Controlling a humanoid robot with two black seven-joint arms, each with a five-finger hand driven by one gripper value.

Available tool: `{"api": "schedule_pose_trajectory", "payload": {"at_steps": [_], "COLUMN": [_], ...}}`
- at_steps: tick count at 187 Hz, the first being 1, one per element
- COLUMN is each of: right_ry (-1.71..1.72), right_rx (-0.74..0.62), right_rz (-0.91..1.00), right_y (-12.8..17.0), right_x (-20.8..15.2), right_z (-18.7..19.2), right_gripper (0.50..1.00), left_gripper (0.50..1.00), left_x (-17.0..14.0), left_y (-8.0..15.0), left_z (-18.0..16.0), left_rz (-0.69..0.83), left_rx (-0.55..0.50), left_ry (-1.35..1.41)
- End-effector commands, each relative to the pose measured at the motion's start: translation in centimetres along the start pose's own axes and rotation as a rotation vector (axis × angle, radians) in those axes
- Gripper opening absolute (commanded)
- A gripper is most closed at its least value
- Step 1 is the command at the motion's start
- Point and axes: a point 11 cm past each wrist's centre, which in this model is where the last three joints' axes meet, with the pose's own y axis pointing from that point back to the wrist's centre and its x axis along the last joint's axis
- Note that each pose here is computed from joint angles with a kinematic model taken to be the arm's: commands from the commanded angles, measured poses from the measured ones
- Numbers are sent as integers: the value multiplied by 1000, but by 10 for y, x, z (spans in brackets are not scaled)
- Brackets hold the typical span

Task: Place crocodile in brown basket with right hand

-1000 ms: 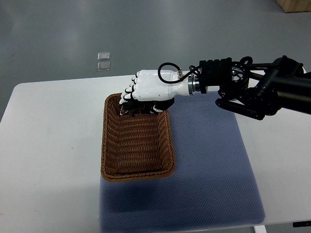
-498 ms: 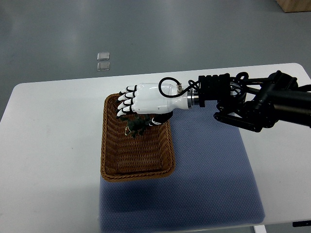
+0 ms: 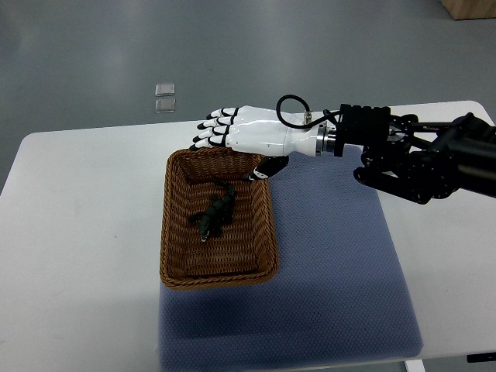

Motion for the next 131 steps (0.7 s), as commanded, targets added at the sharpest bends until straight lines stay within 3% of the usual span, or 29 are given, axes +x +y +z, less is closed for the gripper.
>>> {"api": "schedule_pose_trajectory", "payload": {"at_steps": [1, 48, 76, 131], "right_ry": [-156, -756, -1043, -1403], "right_rx": [-86, -301, -478, -570], "right_rz": [28, 274, 463, 649], "right_y": [15, 56, 95, 140], "right_x": [5, 25, 6, -24], "right_z": [19, 71, 107, 123], "right_gripper": [901, 901, 901, 901], "left_gripper": [1000, 1000, 1000, 1000], "left_x": [0, 0, 0, 0], "left_y": [0, 0, 0, 0], "left_z": [0, 0, 0, 0], "left_rz": [0, 0, 0, 0], "left_rx": [0, 0, 0, 0], "left_ry": [0, 0, 0, 0]}}
